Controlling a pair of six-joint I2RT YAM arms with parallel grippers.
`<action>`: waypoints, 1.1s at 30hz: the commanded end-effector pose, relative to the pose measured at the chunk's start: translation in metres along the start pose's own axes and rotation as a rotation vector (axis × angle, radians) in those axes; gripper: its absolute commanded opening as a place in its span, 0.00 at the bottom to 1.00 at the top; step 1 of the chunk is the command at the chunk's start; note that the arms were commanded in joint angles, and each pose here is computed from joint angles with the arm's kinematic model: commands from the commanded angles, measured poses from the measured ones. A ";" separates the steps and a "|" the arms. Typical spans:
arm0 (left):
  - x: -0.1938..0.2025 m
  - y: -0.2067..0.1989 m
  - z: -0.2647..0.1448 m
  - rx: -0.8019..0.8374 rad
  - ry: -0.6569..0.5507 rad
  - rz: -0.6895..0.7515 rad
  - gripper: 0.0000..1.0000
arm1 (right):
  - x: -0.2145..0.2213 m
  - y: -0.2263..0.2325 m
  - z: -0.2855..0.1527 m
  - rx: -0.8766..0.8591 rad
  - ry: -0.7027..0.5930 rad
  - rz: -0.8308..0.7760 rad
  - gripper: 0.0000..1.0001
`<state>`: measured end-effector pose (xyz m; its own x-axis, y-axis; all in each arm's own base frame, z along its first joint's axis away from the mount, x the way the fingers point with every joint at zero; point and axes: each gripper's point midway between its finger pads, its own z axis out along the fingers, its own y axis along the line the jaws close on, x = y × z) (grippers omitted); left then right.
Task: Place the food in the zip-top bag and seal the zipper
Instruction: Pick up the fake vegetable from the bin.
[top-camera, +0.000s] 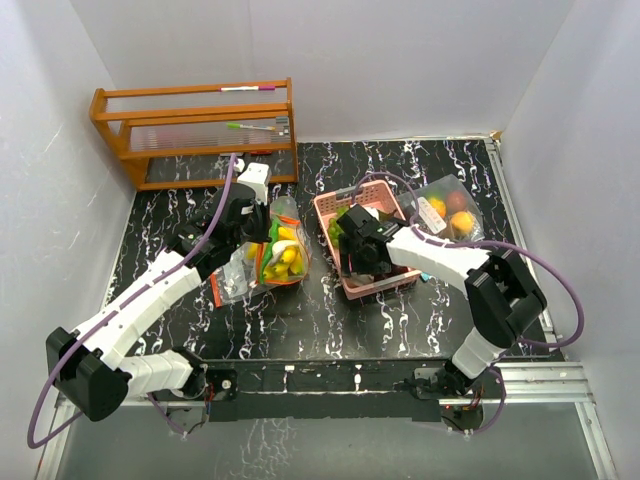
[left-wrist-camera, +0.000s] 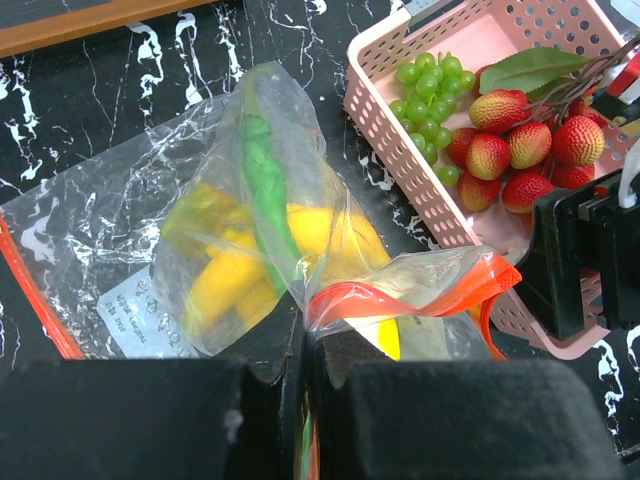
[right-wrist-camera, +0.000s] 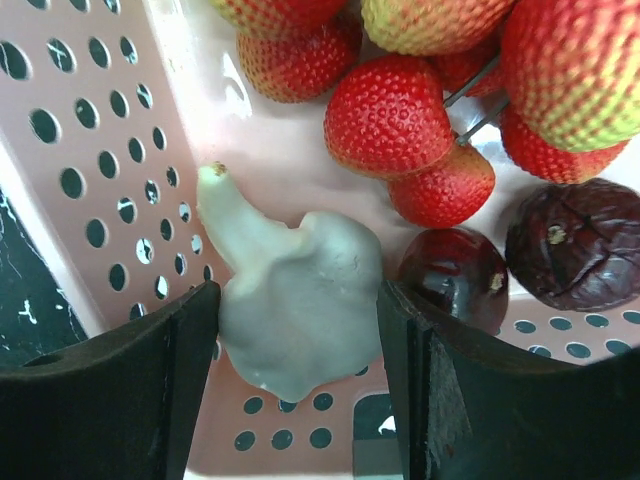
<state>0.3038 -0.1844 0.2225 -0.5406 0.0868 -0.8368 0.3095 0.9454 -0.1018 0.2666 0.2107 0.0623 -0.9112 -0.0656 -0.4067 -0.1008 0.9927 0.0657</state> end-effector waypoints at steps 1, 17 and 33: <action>-0.016 -0.001 -0.014 0.012 -0.066 -0.006 0.00 | 0.005 0.013 0.007 -0.073 0.013 -0.007 0.66; -0.022 -0.002 -0.015 0.016 -0.078 -0.007 0.00 | -0.034 0.026 -0.029 -0.121 -0.087 -0.053 0.08; -0.038 -0.012 0.000 0.023 -0.062 -0.014 0.00 | -0.084 0.048 -0.147 -0.350 -0.335 -0.176 0.08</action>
<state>0.3078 -0.1872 0.2239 -0.5489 0.0927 -0.8307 0.3085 0.9462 -0.0982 0.2900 0.2431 0.1880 -0.7737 -0.1072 -0.6244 -0.2974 0.9317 0.2086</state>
